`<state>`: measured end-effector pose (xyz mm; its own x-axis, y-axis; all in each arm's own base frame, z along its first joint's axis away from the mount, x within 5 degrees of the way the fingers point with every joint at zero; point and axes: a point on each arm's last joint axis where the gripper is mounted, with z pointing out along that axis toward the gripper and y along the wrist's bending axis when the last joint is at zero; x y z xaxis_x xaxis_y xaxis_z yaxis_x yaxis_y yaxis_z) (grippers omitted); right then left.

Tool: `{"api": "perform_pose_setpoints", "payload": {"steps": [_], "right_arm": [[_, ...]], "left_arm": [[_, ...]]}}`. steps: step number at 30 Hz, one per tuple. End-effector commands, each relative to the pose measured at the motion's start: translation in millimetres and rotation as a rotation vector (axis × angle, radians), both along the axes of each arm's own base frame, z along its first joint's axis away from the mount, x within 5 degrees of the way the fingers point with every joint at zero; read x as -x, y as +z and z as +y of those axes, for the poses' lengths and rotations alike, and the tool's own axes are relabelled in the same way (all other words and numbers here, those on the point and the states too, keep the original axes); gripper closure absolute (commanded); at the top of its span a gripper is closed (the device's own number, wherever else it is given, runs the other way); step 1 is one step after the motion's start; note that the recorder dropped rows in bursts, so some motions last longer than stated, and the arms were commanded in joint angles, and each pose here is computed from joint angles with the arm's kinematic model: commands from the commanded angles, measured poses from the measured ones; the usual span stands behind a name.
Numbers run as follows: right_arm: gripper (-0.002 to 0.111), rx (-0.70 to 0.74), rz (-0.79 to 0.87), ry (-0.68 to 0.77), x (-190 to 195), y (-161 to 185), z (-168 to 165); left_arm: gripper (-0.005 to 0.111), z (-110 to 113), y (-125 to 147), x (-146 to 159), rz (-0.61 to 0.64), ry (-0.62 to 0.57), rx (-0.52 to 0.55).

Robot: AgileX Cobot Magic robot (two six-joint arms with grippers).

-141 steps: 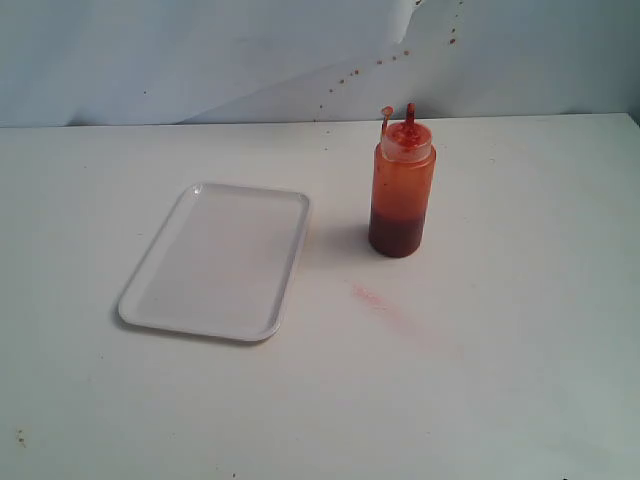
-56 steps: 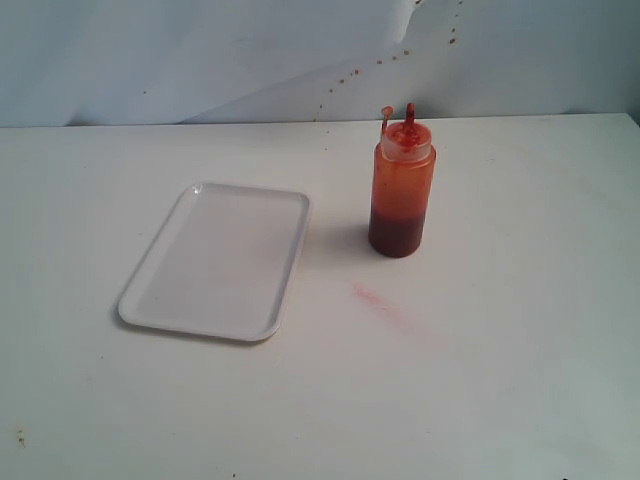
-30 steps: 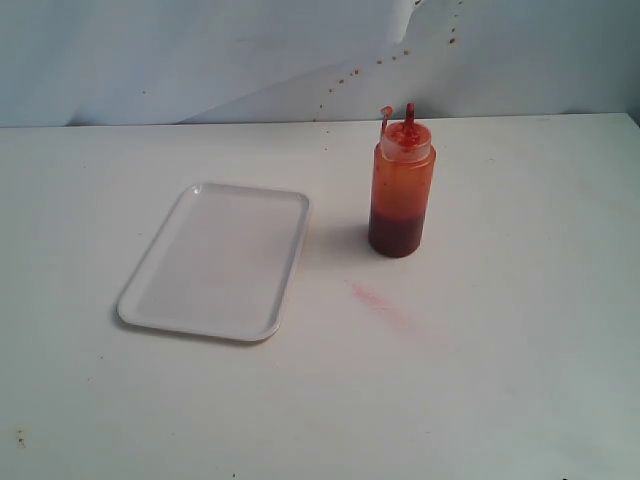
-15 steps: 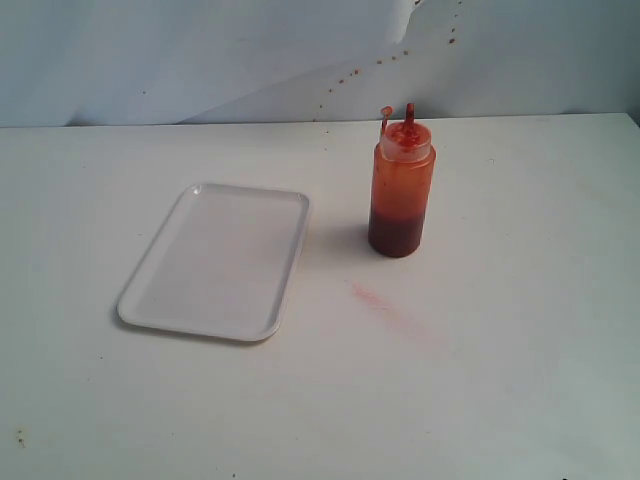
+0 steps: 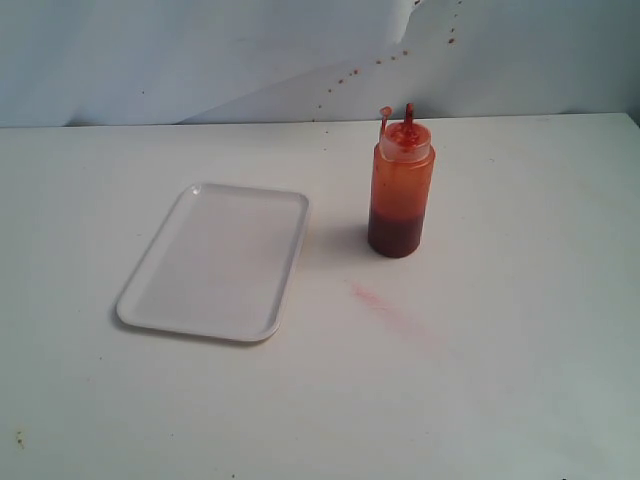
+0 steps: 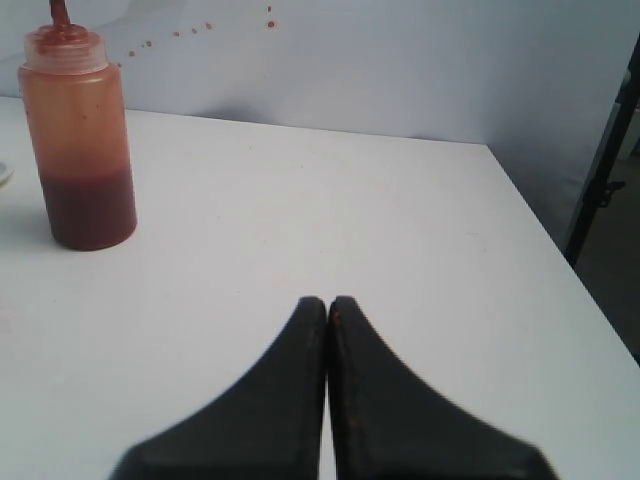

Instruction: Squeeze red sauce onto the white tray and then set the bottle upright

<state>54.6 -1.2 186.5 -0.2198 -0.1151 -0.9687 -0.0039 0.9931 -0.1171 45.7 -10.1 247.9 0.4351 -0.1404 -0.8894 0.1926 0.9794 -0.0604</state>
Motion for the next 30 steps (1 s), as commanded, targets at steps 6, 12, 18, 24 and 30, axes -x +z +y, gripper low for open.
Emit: {"api": "perform_pose_setpoints", "payload": {"steps": [6,12,18,24,30], "right_arm": [[0.108,0.005,-0.004,0.002,0.2,-0.7,0.0],[0.108,0.005,-0.004,0.002,0.2,-0.7,0.0],[0.108,0.005,-0.004,0.002,0.2,-0.7,0.0],[0.108,0.005,-0.004,0.002,0.2,-0.7,0.0],[0.108,0.005,-0.004,0.002,0.2,-0.7,0.0]], "left_arm": [[0.106,-10.0,-4.5,-10.1,0.039,-0.030,-0.178],[0.106,-18.5,-16.8,-44.2,0.222,-0.113,-0.185],[0.106,-36.1,-59.1,-98.0,0.480,-0.285,-0.204],[0.106,-52.9,-120.2,-161.2,0.769,-0.450,-0.229],[0.106,-53.4,-137.7,-191.3,0.751,-0.423,-0.258]]}}
